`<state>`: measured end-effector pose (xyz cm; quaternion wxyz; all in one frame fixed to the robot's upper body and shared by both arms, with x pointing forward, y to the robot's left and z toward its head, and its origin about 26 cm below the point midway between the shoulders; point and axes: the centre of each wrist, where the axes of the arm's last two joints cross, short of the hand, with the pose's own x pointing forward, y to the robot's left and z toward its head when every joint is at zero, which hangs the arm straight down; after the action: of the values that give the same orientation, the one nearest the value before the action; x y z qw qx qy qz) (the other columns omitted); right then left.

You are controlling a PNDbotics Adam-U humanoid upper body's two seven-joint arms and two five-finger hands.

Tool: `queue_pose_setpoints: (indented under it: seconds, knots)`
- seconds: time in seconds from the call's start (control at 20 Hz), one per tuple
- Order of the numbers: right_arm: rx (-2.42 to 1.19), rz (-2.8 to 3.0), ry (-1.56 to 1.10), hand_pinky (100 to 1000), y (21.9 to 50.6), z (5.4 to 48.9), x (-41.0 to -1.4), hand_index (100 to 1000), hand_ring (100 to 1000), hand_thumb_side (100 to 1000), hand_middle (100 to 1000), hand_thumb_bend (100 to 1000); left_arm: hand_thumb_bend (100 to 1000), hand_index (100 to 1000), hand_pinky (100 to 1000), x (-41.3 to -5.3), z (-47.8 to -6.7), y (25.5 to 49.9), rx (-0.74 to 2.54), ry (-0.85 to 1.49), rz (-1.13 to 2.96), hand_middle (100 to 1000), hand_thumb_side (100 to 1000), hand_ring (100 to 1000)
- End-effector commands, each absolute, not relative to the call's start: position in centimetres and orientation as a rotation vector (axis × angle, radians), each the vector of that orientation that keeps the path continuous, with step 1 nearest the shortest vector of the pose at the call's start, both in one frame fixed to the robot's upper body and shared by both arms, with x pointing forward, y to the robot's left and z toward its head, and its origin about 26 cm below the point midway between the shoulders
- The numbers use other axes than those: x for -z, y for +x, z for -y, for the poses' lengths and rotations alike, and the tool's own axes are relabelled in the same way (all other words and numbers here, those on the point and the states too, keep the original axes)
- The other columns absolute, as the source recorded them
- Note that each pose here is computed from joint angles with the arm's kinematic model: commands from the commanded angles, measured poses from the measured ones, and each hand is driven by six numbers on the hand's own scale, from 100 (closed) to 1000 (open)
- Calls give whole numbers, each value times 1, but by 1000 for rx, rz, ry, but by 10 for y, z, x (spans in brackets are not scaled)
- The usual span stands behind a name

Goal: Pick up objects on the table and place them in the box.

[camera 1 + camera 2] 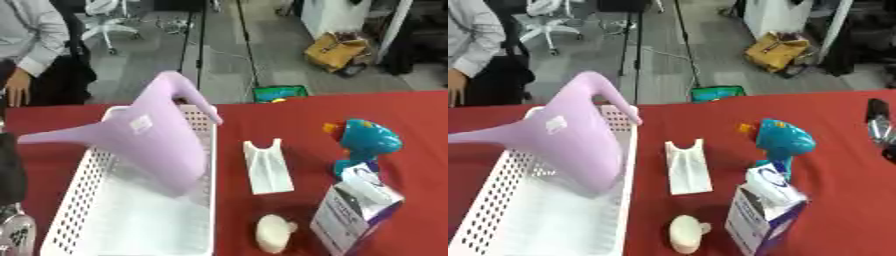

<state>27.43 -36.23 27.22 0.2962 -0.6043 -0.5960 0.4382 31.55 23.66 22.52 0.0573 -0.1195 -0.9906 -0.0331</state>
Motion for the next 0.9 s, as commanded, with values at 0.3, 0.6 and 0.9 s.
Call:
queue_pose_setpoints:
  seconds: [0.3, 0.6, 0.9]
  knots:
    - [-1382, 1400, -1460, 939, 273, 352, -292, 1000, 982, 998, 972, 176, 100, 892, 875, -231, -237, 312, 177, -365, 3017, 882, 927, 903]
    - [-1509, 1264, -1340, 942, 275, 345, -300, 1000, 980, 894, 949, 265, 100, 870, 860, -231, -236, 312, 210, -376, 3009, 860, 914, 892]
    - [-1570, 1209, -1250, 934, 277, 337, -303, 1000, 971, 831, 934, 367, 100, 847, 851, -231, -235, 312, 257, -385, 3002, 846, 893, 886]
